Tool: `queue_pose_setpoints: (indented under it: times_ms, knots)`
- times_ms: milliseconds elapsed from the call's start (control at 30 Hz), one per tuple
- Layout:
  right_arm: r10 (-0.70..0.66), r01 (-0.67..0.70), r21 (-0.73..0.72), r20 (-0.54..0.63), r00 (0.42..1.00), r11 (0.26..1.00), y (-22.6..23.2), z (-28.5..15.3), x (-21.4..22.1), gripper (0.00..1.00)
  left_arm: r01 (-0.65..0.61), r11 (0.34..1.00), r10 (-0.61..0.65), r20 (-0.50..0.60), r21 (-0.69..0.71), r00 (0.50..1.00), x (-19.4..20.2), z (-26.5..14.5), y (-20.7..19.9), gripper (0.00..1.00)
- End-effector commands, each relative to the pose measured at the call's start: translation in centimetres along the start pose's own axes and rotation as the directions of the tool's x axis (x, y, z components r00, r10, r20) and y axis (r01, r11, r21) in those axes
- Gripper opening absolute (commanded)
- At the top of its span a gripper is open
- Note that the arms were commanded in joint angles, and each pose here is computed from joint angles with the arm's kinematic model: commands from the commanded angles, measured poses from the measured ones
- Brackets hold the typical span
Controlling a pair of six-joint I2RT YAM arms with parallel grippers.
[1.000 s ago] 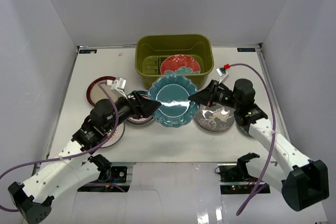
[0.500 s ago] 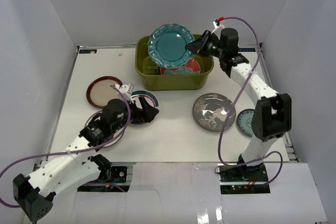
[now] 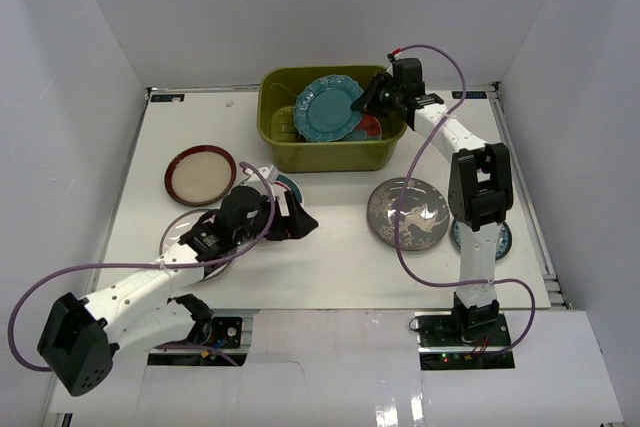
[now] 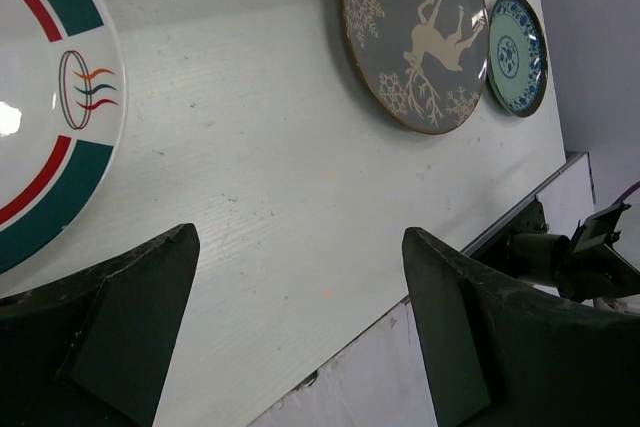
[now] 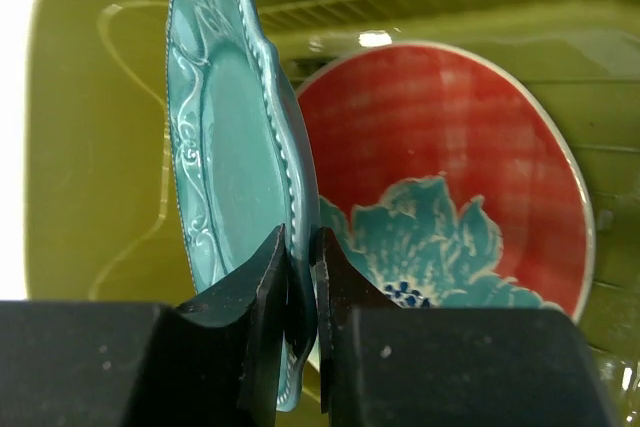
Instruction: Place the plates into the plastic bin on the countertop
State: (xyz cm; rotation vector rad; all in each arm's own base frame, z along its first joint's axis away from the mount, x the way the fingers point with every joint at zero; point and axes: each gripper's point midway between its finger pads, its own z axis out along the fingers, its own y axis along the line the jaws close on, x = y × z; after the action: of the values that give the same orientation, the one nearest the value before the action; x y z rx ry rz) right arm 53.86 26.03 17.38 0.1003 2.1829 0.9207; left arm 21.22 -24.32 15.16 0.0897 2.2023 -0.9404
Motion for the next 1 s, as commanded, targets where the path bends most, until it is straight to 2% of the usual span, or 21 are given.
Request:
queue_pose_setpoints:
  times_ms: [0, 200, 400, 600, 633, 800, 833, 933, 967]
  knots:
    - [-0.071, 0.092, -0.138, 0.146, 0.987, 0.986, 5.1, -1.5, -4.8, 0.08, 0.021, 0.999, -0.02, -0.033, 0.05, 0.999, 0.5, 0.9, -1.1, 0.93]
    - [-0.101, 0.106, -0.057, 0.091, 0.991, 0.993, 2.4, -0.1, -2.6, 0.08, 0.05, 0.996, -0.043, -0.088, 0.078, 0.995, 1.5, 2.7, -2.2, 0.93]
    - [-0.145, 0.145, 0.002, 0.066, 0.987, 0.989, 1.0, 0.5, -1.4, 0.21, 0.068, 0.994, -0.057, -0.123, 0.084, 0.991, 2.7, 5.3, -3.5, 0.92]
    - [-0.214, 0.212, 0.069, 0.019, 0.977, 0.975, 0.1, 0.5, -0.7, 0.5, 0.065, 0.995, -0.051, -0.173, 0.077, 0.984, 4.1, 7.1, -4.6, 0.92]
    - [-0.225, 0.223, 0.078, 0.013, 0.974, 0.972, 0.2, 0.4, -0.6, 0.61, 0.065, 0.995, -0.05, -0.174, 0.08, 0.983, 4.2, 7.3, -4.9, 0.92]
    - [-0.297, 0.295, 0.134, -0.004, 0.955, 0.946, -0.2, -0.6, -0.6, 0.8, 0.091, 0.993, -0.076, -0.178, 0.076, 0.981, 4.6, 8.8, -5.0, 0.92]
    - [-0.314, 0.311, 0.138, 0.003, 0.949, 0.94, 0.3, -0.8, -0.9, 0.87, 0.104, 0.992, -0.089, -0.187, 0.071, 0.978, 5.1, 9.1, -4.9, 0.91]
    - [-0.346, 0.339, 0.162, 0.014, 0.938, 0.927, 0.8, -1.7, -1.5, 0.98, 0.127, 0.99, -0.115, -0.182, 0.056, 0.976, 5.5, 10.2, -4.6, 0.9]
    - [-0.352, 0.344, 0.165, 0.017, 0.936, 0.924, 0.9, -1.9, -1.6, 0.98, 0.131, 0.99, -0.12, -0.173, 0.058, 0.978, 5.4, 10.5, -4.6, 0.9]
